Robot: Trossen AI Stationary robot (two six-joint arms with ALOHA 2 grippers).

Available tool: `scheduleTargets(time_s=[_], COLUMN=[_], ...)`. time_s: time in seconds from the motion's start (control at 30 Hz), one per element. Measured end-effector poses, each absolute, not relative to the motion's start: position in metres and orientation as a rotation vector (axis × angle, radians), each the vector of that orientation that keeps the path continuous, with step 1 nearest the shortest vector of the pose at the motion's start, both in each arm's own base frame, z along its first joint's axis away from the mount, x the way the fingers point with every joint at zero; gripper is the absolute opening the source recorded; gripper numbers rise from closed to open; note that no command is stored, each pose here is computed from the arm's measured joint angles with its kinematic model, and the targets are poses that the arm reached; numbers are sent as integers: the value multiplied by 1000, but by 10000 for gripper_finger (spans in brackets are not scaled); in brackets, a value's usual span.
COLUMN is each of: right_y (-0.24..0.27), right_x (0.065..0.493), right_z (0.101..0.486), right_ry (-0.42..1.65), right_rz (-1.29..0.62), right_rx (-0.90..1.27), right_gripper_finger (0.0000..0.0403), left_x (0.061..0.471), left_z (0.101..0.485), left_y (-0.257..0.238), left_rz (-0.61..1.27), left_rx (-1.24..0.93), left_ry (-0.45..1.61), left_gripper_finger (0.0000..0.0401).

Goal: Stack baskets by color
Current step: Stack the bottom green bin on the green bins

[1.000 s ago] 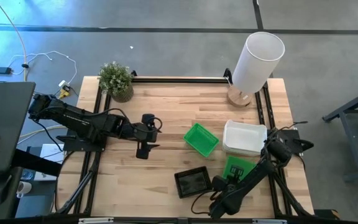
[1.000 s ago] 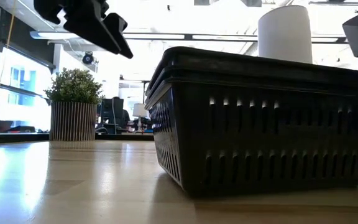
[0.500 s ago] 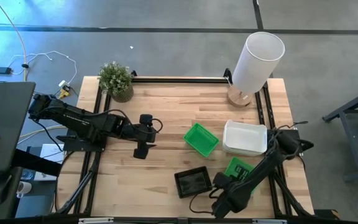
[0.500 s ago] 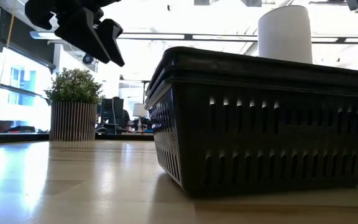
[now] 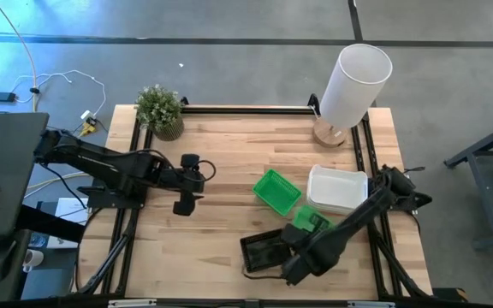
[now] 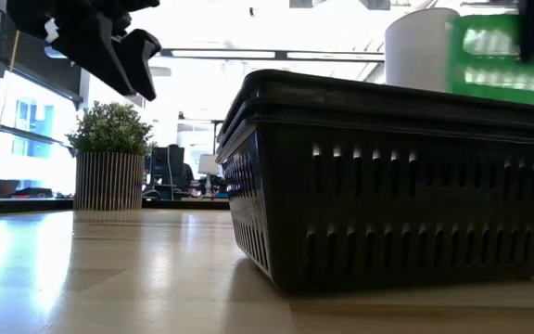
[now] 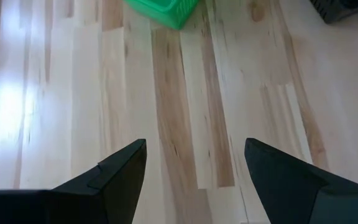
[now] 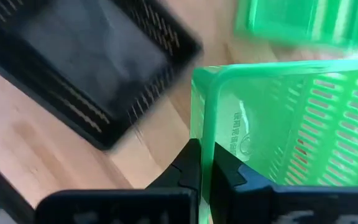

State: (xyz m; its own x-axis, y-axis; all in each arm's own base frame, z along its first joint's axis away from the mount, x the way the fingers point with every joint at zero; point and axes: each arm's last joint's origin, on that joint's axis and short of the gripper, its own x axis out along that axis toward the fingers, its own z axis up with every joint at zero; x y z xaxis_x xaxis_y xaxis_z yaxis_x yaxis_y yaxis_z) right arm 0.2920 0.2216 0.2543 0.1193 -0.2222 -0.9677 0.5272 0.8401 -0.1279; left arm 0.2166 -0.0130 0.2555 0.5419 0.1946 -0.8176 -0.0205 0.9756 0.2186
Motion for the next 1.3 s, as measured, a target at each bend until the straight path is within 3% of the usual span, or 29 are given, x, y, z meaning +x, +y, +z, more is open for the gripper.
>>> scheduleTargets(time_s=[0.37, 0.9, 1.3], right_y=[181, 93, 78], right_x=[332, 380, 394], right_z=[308, 309, 278], right_ry=[1143, 1110, 1270], right_rz=[-517, -561, -571], right_rx=[217, 329, 349], right_gripper_finger=[0, 0, 0], left_x=[190, 162, 162], left_z=[270, 284, 284], left_y=[-11, -8, -8], left_rz=[154, 181, 182], left_rx=[147, 87, 84], left_ry=[994, 957, 953], left_gripper_finger=[259, 259, 259])
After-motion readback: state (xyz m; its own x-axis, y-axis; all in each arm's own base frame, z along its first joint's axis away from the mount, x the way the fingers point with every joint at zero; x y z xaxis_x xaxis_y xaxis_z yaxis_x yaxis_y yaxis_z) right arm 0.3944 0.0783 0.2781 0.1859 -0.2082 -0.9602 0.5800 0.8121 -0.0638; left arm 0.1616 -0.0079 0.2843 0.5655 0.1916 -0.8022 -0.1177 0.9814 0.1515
